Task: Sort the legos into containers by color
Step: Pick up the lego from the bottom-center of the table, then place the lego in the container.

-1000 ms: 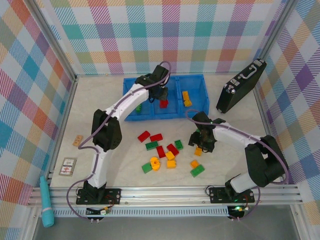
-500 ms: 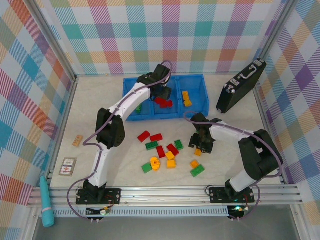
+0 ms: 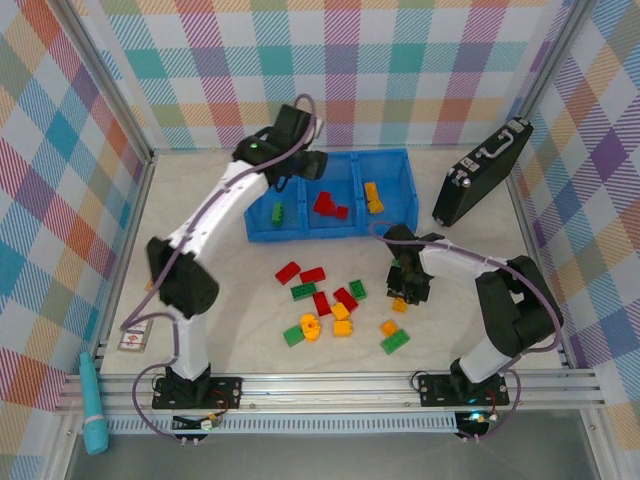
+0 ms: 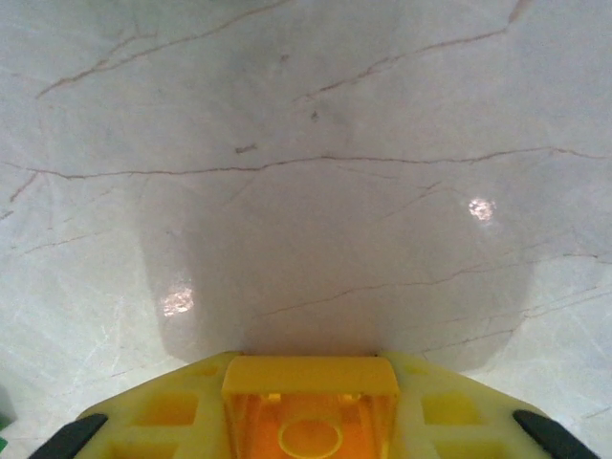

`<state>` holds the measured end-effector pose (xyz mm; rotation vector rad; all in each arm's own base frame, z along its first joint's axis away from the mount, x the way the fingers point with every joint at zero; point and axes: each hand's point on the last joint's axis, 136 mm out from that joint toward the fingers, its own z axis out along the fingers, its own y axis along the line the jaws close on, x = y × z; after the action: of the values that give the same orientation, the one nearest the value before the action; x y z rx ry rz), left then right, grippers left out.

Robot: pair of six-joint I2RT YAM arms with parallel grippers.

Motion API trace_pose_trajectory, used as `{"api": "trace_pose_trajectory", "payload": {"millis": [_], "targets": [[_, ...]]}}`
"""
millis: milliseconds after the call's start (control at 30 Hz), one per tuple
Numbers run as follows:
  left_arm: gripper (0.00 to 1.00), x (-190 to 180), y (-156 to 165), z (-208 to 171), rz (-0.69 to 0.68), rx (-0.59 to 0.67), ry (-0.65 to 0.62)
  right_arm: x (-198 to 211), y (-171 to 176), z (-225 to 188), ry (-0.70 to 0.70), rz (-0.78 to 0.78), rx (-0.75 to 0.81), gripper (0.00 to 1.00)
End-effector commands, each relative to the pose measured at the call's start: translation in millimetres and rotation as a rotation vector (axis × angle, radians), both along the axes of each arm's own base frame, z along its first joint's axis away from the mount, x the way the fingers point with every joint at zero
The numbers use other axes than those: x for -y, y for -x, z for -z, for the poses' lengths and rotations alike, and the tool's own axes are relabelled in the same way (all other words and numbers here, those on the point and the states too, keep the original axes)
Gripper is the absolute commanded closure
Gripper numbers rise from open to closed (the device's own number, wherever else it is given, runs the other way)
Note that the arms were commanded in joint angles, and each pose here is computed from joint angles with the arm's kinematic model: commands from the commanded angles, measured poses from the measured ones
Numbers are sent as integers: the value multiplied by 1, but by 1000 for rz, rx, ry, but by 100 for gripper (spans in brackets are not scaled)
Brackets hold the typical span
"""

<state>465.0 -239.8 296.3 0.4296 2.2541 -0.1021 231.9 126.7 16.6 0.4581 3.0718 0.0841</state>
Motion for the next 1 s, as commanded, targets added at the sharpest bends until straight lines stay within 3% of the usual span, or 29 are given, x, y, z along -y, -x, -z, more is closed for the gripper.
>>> {"api": "trace_pose_trajectory", "payload": {"millis": [0,200,333,433,667,967], "targets": [[39,-36,31,-1,-48,-23,-42,-11,-22,-17,-28,-61,58,73],[38,-70,90,39,-69,-136,-83,-8,-55,-74,30,-164,180,74],[38,-65,128,67,66,-208,-47,-7,-86,-112,60,-223,285,74],[37,-71,145,86,93,-227,-52,-6,-116,-133,90,-260,363,74],[37,-76,155,126,80,-279,-63,-15,-188,-156,120,-319,502,74],[37,-67,152,174,88,-360,-73,-28,-247,-146,156,-360,563,74]]}}
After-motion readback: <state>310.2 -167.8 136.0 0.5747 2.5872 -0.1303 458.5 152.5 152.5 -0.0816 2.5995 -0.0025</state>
